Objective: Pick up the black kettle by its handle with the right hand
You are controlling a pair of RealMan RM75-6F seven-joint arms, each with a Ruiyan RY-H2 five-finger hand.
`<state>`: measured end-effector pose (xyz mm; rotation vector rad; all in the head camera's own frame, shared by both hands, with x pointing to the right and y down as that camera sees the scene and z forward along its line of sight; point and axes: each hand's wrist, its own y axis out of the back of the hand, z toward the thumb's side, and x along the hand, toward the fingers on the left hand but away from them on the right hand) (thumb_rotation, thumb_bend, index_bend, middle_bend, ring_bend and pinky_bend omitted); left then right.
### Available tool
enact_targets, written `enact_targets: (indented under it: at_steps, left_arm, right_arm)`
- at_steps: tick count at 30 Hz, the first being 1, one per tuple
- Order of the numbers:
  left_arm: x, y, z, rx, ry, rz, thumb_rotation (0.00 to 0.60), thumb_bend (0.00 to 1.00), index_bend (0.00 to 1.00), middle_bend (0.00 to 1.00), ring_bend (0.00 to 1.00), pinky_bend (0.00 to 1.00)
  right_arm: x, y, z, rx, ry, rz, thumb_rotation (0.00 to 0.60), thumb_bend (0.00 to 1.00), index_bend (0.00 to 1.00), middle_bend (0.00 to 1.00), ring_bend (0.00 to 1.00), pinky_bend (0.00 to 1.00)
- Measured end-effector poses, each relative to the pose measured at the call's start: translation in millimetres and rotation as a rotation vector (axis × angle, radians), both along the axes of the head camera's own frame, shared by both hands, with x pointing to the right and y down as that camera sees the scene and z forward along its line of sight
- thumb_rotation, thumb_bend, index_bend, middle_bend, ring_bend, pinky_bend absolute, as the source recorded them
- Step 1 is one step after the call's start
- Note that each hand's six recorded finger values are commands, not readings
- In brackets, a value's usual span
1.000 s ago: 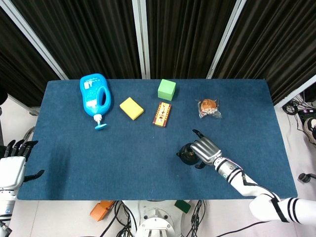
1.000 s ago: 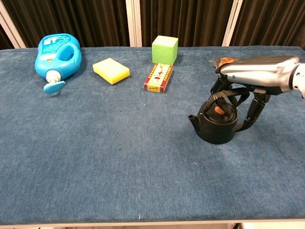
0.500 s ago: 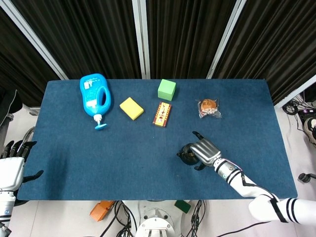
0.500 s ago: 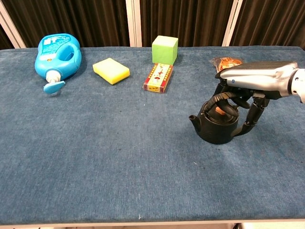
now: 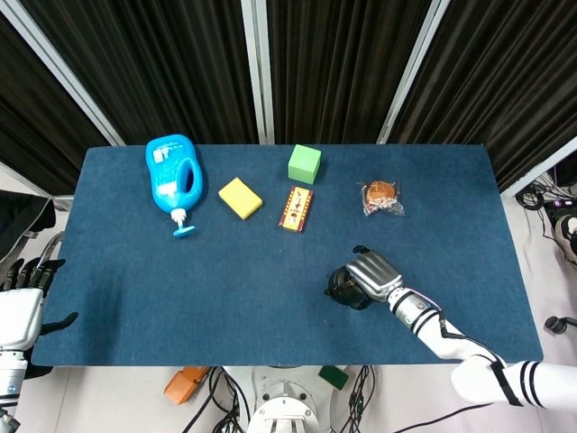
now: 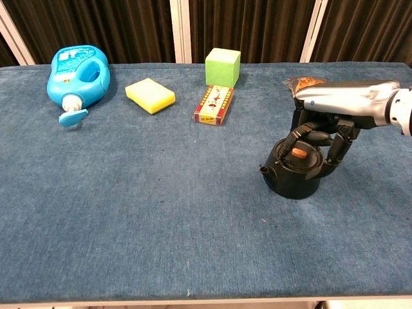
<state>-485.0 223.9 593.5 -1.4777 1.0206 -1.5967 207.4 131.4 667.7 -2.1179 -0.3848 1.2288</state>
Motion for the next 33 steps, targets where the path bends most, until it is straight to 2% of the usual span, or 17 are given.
enact_targets:
  at_steps: [3, 6, 11, 14, 21, 23, 27, 33]
  left_arm:
    - [1, 0, 0, -0.001, 0.0, 0.002, 0.6, 0.02, 0.17, 0.16, 0.09, 0.0]
    - [1, 0, 0, -0.002, -0.001, 0.004, 0.6, 0.02, 0.17, 0.16, 0.09, 0.0]
    - [2, -2, -1, 0.0, -0.001, 0.006, 0.6, 0.02, 0.17, 0.16, 0.09, 0.0]
    - [2, -2, -1, -0.001, 0.0, 0.007, 0.6, 0.02, 0.17, 0.16, 0.09, 0.0]
    - [4, -4, -2, 0.003, 0.001, 0.013, 0.6, 0.02, 0.17, 0.16, 0.09, 0.0]
    - [5, -5, -2, 0.003, 0.001, 0.015, 0.6, 0.02, 0.17, 0.16, 0.09, 0.0]
    - [7, -6, -2, 0.006, 0.003, 0.019, 0.6, 0.02, 0.17, 0.16, 0.09, 0.0]
    - [7, -6, -3, 0.009, 0.003, 0.021, 0.6, 0.02, 0.17, 0.16, 0.09, 0.0]
  right_arm:
    - [1, -3, 1, 0.014, 0.0, 0.008, 0.598, 0.12, 1.0, 0.96, 1.0, 0.3]
    - [0, -3, 2, 0.019, -0.005, 0.017, 0.568, 0.07, 1.0, 0.98, 1.0, 0.33]
    - [0, -7, 0, 0.032, -0.027, 0.043, 0.46, 0.04, 1.0, 1.0, 1.0, 0.36]
    - [0, -11, -4, 0.035, -0.049, 0.062, 0.426, 0.02, 1.0, 1.0, 1.0, 0.36]
    - [6, -22, -17, 0.071, -0.086, 0.094, 0.417, 0.03, 1.0, 1.0, 1.0, 0.36]
    - [7, -25, -22, 0.089, -0.097, 0.099, 0.415, 0.08, 1.0, 1.0, 1.0, 0.38]
    - [8, -29, -29, 0.12, -0.119, 0.109, 0.414, 0.3, 1.0, 1.0, 1.0, 0.4]
    - [12, -31, -36, 0.14, -0.146, 0.124, 0.411, 0.42, 1.0, 1.0, 1.0, 0.42]
